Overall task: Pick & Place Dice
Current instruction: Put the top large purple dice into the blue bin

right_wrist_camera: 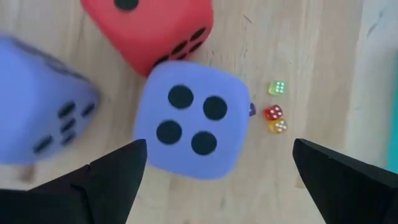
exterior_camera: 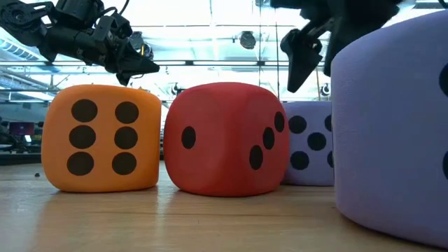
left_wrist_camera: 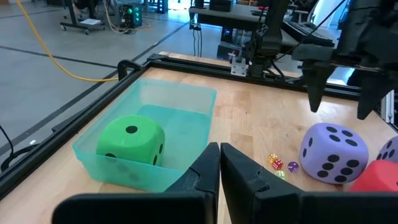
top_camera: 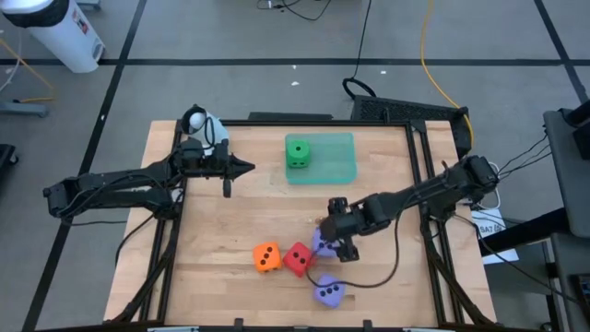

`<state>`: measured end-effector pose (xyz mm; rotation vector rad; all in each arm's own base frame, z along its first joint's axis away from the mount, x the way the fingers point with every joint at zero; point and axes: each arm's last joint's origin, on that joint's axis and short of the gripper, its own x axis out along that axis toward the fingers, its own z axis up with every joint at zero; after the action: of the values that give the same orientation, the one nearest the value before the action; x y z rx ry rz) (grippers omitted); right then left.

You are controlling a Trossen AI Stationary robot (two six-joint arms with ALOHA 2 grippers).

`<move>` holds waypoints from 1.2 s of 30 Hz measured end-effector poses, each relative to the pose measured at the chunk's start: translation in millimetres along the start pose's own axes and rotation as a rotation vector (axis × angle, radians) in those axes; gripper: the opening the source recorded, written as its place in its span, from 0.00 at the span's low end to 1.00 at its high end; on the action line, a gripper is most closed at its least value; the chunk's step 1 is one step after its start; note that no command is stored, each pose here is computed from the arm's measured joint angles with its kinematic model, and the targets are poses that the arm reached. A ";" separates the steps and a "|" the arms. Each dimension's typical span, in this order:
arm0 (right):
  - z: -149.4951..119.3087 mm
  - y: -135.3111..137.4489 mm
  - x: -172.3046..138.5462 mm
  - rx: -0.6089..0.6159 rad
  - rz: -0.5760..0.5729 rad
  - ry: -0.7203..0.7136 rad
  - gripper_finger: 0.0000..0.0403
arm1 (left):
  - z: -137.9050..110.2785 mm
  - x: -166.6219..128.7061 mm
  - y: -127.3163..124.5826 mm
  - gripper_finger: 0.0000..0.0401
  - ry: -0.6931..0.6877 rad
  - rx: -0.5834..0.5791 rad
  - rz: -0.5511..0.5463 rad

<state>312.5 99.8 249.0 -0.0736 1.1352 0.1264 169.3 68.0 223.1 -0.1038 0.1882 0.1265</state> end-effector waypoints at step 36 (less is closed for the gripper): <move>-3.0 21.4 68.1 0.228 -0.010 0.151 0.98 | 0.0 0.2 -0.6 0.05 0.000 0.000 -0.003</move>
<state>335.1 124.9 186.1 0.1159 1.2930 -0.0181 169.6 67.5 223.1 -0.1042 0.1883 0.1231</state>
